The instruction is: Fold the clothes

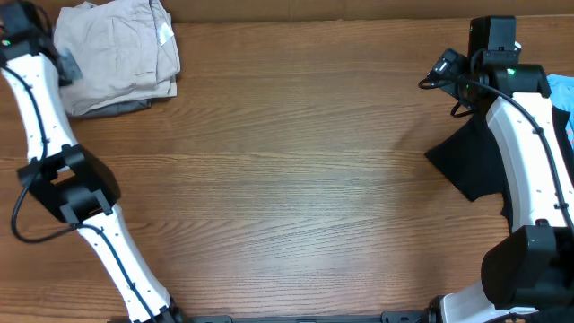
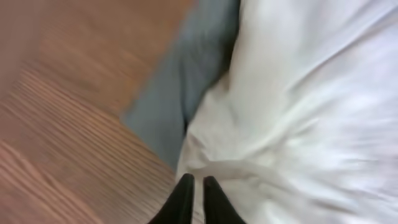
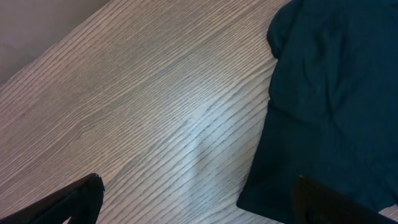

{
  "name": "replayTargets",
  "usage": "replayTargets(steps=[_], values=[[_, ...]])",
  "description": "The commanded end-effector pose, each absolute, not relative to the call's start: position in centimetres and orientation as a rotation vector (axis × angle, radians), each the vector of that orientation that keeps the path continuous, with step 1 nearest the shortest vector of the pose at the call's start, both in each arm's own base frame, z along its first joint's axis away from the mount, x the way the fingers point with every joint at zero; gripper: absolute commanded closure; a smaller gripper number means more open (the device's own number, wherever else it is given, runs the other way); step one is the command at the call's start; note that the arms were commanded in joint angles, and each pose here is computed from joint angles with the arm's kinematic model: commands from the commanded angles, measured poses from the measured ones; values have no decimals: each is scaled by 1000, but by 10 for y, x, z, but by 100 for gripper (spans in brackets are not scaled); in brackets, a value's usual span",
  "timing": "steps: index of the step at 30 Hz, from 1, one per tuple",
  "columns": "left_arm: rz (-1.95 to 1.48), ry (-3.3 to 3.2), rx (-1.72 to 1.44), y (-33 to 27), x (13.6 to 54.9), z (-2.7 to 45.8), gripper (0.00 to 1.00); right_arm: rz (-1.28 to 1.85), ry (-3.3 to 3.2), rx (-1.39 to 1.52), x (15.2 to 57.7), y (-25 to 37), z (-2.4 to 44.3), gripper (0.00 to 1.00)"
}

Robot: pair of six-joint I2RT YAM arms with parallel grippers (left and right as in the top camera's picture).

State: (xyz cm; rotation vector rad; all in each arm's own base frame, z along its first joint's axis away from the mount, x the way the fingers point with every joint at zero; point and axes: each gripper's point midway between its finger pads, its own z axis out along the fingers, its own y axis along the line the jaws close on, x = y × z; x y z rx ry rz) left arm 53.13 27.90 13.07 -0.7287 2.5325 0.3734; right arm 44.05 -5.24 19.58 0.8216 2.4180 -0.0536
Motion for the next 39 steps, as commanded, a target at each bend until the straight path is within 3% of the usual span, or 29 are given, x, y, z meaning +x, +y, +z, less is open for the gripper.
replayTargets(steps=[1,4,8,15,22,26,29,33,36,38,39], values=[[150,2341,-685,257,549,209,94,-49,2394,818,443,-54,204,0],[-66,2253,-576,225,583,223,95,-42,2376,814,447,-54,207,0],[-106,2185,-518,200,619,217,96,-33,2352,810,452,-54,210,0],[-152,2196,-398,147,672,149,96,-32,2348,808,453,-54,211,0],[-85,2285,-405,120,687,60,92,-30,2344,808,454,-54,211,0],[-48,2345,-429,124,678,38,89,-30,2344,808,454,-54,211,0],[-44,2328,-434,129,677,57,89,-23,2346,806,454,-53,211,0],[-39,2246,-417,132,676,127,88,93,2379,775,456,-37,209,0],[-37,2179,-398,130,666,192,73,180,2402,751,456,-25,208,0],[-36,2144,-389,126,654,232,69,202,2384,740,458,-23,215,0],[-37,2131,-386,125,647,250,62,212,2379,735,457,-22,219,0]])
